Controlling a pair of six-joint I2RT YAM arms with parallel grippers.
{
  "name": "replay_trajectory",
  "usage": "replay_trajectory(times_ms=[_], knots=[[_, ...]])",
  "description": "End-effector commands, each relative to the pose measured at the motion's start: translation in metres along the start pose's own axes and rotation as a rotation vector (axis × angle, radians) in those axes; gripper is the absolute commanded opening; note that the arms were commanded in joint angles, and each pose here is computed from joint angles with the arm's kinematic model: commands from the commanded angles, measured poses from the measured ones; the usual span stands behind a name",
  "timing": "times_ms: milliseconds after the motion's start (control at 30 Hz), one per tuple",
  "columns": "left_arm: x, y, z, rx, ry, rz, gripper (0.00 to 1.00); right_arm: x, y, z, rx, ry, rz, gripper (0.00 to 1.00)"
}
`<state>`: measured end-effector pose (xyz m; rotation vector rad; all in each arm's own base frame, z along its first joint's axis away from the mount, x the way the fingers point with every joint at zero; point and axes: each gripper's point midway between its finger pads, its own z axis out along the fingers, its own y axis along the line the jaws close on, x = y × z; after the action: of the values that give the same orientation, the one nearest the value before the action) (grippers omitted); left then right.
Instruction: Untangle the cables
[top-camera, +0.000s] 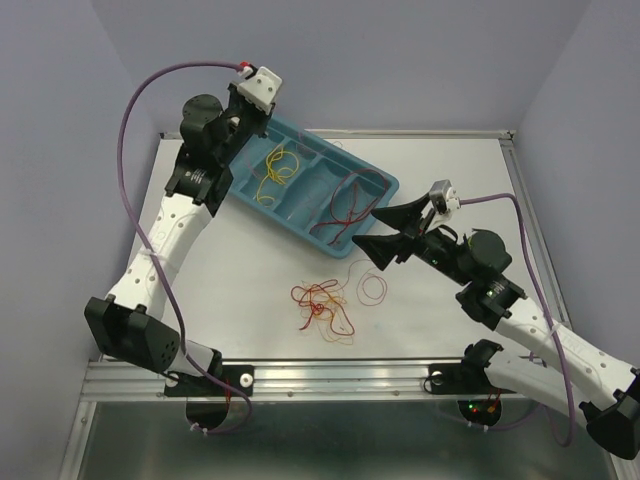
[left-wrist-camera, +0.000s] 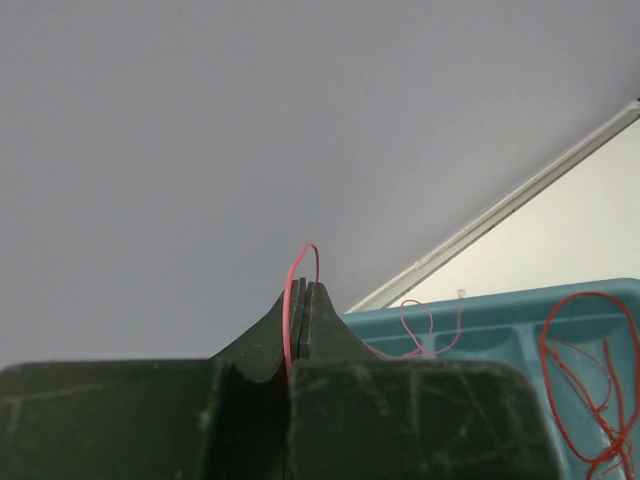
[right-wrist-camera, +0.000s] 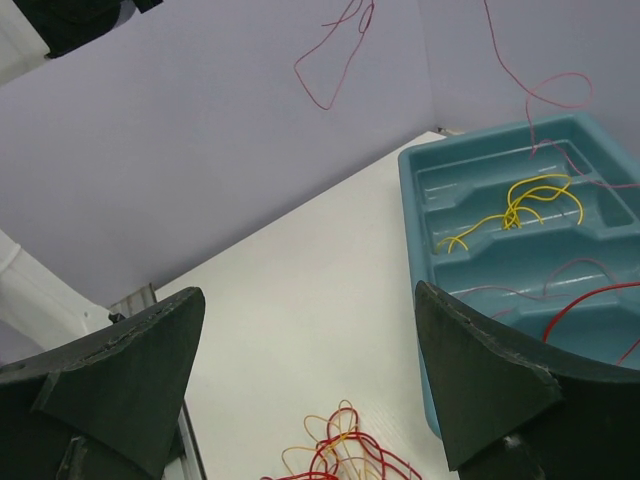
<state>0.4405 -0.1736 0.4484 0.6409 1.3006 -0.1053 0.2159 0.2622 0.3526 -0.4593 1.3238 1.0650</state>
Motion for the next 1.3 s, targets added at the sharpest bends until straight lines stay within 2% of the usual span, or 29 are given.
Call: replay_trajectory(times_ms=[0,333,500,533,633,900,1067,1267], knots=[[-0.011,-0.025,-0.006,0.126,-0.041,-0.020,0.00,-0.003,0.002,-0.001,-0.011,-0.028,-0.005,0.91],[0.094,-0.072,0.029,0.245,0.164,-0.177,0.00,-0.003,0.003,-0.001,-0.013,-0.028,-0.004,0.91],[0.131,-0.093,0.052,0.306,0.213,-0.227,0.00,-0.003,0.003,-0.001,-0.014,-0.027,-0.004,0.91],[0.152,-0.101,0.059,0.323,0.251,-0.245,0.00,-0.003,0.003,-0.002,-0.014,-0.027,-0.004,0.91],[0.176,-0.113,0.070,0.345,0.293,-0.289,0.00,-0.004,0.003,-0.002,-0.013,-0.032,-0.006,0.91],[0.248,-0.137,0.075,0.292,0.406,-0.424,0.00,0.003,-0.025,0.004,0.128,-0.019,0.016,0.91],[0.258,-0.143,0.070,0.275,0.399,-0.414,0.00,0.006,-0.026,0.005,0.134,-0.012,0.020,0.90],[0.268,-0.169,0.054,0.316,0.438,-0.341,0.13,0.003,-0.028,0.003,0.145,-0.022,0.018,0.90]])
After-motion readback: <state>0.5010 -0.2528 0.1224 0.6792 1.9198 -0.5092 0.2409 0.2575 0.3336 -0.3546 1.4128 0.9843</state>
